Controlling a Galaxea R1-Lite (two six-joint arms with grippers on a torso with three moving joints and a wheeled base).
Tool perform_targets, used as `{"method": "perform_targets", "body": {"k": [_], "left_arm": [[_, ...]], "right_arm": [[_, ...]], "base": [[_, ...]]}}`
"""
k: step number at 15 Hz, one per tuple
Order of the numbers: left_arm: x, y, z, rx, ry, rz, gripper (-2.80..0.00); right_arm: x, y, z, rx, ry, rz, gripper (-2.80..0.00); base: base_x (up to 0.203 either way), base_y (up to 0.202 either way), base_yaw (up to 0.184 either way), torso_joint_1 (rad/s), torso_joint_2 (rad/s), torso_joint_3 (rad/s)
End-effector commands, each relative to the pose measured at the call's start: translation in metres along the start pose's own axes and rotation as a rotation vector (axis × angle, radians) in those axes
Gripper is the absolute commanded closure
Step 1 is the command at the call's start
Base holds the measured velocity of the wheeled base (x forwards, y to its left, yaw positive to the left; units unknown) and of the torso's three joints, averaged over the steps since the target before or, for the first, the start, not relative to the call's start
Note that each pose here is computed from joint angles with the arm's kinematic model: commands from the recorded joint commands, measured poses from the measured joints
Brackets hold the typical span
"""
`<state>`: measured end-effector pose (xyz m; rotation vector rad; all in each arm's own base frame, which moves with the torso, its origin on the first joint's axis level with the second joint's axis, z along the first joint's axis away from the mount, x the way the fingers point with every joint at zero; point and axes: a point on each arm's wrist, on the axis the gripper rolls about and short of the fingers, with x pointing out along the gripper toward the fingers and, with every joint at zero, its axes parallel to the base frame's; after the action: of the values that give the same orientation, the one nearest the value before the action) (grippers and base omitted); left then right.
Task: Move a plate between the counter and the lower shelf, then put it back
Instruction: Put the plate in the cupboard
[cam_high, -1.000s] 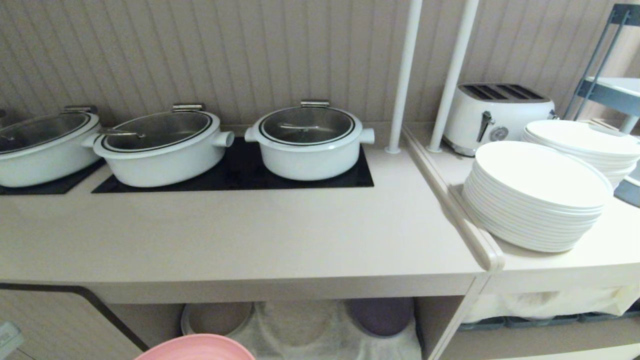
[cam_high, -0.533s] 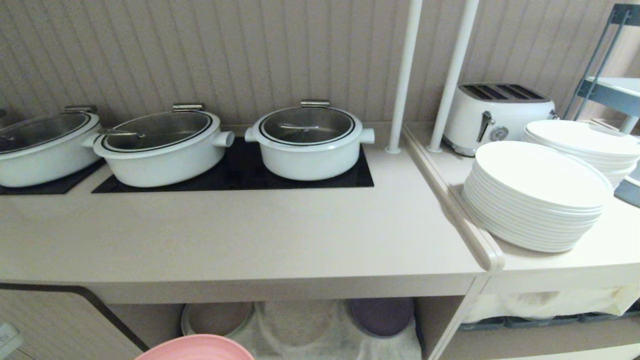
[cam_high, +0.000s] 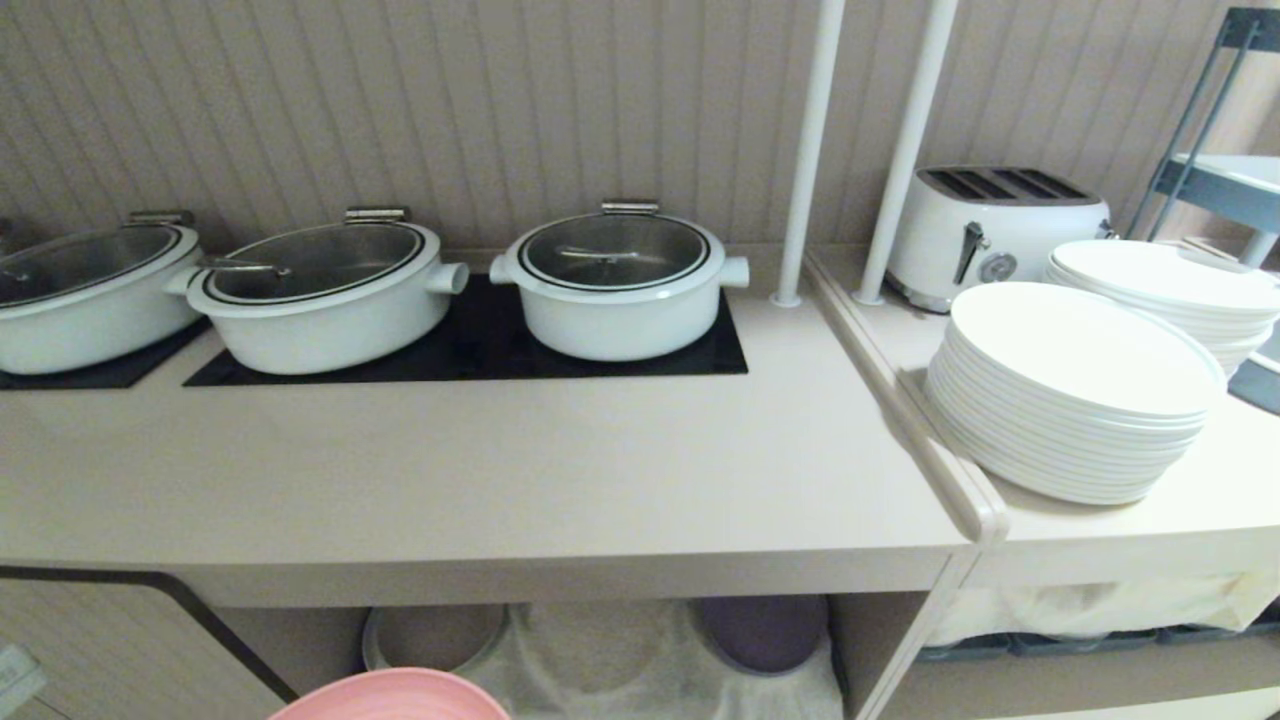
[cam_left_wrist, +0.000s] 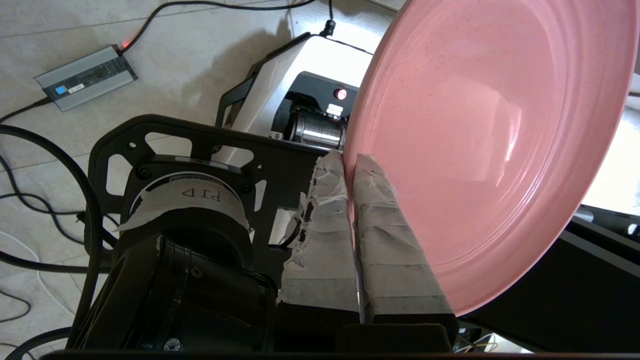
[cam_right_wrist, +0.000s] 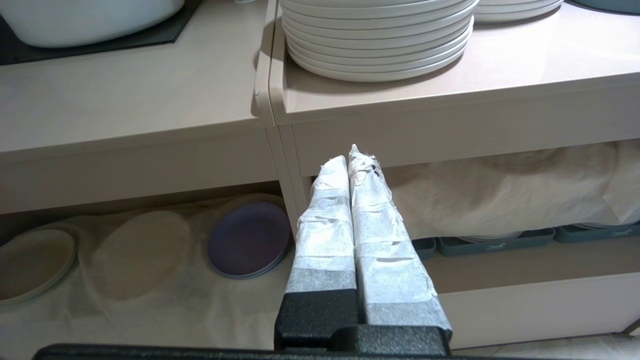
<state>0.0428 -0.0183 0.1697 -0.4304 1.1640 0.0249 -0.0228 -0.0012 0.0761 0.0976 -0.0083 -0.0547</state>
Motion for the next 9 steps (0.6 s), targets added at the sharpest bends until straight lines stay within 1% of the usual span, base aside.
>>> {"method": "perform_targets", "body": {"k": [1,3,7,9], "left_arm": [[0.0009,0.0,0.0001,-0.005,0.008,0.007,0.0],[0.0009,-0.0003,0.0001,-0.005,0.012,-0.001,0.0],[0.0022,-0.0029,0.003,-0.009,-0.015,-0.033,0.0],[0.0038,-0.0026,0.0026,-0.01,-0.012,-0.033,0.0]], "right_arm": [[0.0,0.0,0.0001,0.001,-0.001,0.0,0.0],[0.0,0.0,0.0001,0.001,-0.001,0.0,0.0],[0.0,0.0,0.0001,0.002,-0.001,0.0,0.0],[0.0,0.0,0.0001,0.002,-0.001,0.0,0.0]], "base": [[0.0,0.0,0.0,0.0,0.0,0.0],[0.0,0.0,0.0,0.0,0.0,0.0],[0.0,0.0,0.0,0.0,0.0,0.0],[0.0,0.0,0.0,0.0,0.0,0.0]]}}
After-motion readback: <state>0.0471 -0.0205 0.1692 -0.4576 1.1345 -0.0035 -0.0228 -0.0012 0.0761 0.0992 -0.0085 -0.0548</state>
